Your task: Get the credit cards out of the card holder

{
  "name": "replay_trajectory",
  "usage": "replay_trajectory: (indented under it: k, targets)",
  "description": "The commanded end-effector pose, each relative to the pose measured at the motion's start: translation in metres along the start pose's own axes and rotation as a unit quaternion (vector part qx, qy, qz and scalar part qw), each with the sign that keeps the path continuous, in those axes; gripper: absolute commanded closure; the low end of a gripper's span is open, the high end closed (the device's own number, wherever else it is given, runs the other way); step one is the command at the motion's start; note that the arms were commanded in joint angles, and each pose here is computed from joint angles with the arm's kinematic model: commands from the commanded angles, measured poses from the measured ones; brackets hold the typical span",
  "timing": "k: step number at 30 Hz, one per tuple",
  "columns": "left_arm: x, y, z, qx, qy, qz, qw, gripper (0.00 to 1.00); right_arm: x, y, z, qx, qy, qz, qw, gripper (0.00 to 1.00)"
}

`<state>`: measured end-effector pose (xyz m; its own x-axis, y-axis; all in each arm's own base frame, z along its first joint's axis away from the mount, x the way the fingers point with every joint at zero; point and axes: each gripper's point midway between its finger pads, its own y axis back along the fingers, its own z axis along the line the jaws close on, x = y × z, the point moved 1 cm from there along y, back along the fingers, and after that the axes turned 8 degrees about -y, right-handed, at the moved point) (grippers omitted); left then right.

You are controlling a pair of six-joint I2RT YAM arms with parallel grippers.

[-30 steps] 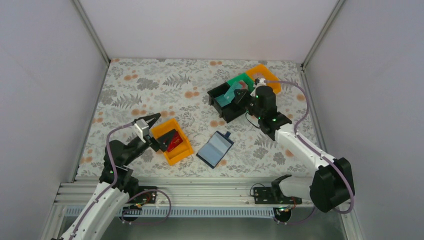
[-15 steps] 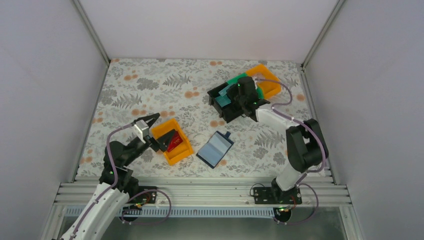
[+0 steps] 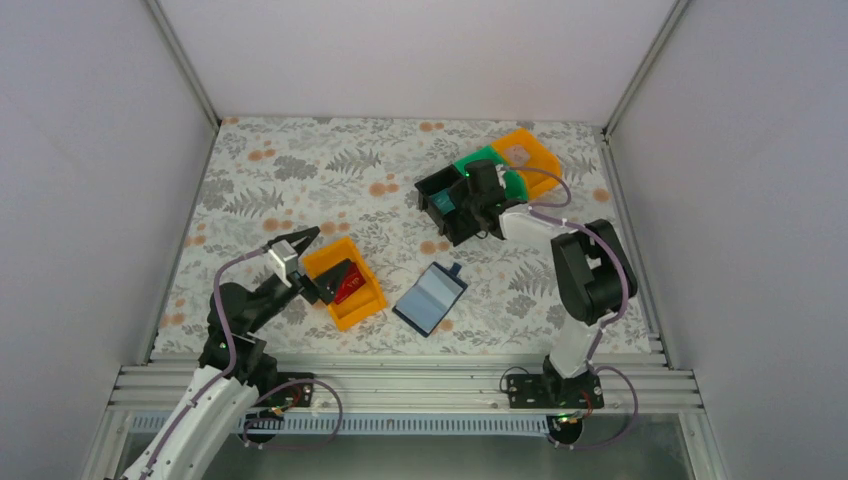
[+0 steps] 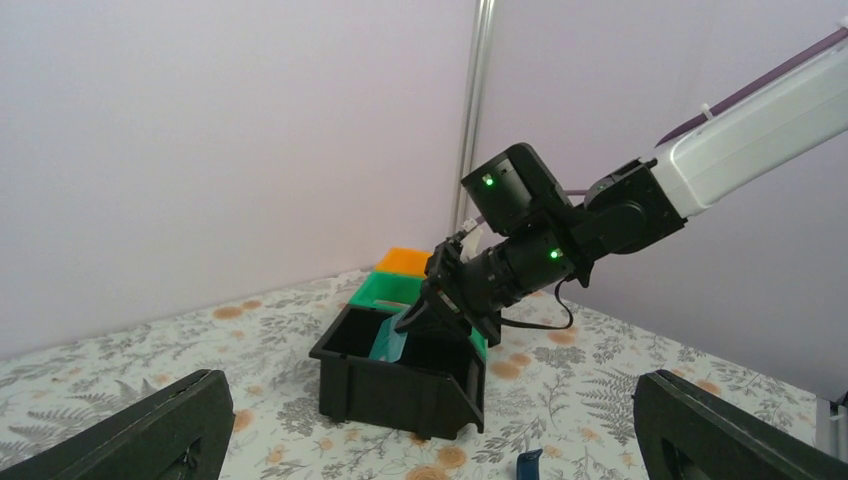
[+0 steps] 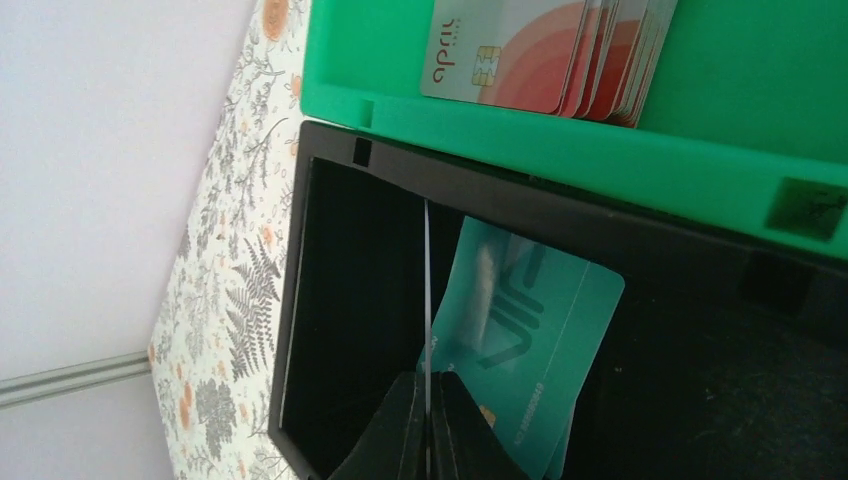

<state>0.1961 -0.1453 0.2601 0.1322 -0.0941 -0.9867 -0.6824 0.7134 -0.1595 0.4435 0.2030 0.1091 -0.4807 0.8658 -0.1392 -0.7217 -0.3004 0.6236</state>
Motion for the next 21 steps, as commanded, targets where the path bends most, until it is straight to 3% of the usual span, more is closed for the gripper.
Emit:
replay_trajectory:
  k: [1,12,21]
  targets:
    - [0.001,0.0,0.0,-0.001,-0.01,-0.002,1.0,0.0,-0.007,-0.01,0.006,0.003,-0.009,-0.01,1.0,0.96]
    - [0.0,0.001,-0.001,0.0,-0.011,-0.007,1.0,0.0,-0.002,-0.018,-0.002,0.011,-0.008,0.008,1.0,0.95]
    - [0.001,0.0,0.0,-0.001,-0.01,-0.005,1.0,0.0,-0.012,-0.009,0.002,0.016,0.024,-0.006,1.0,0.71]
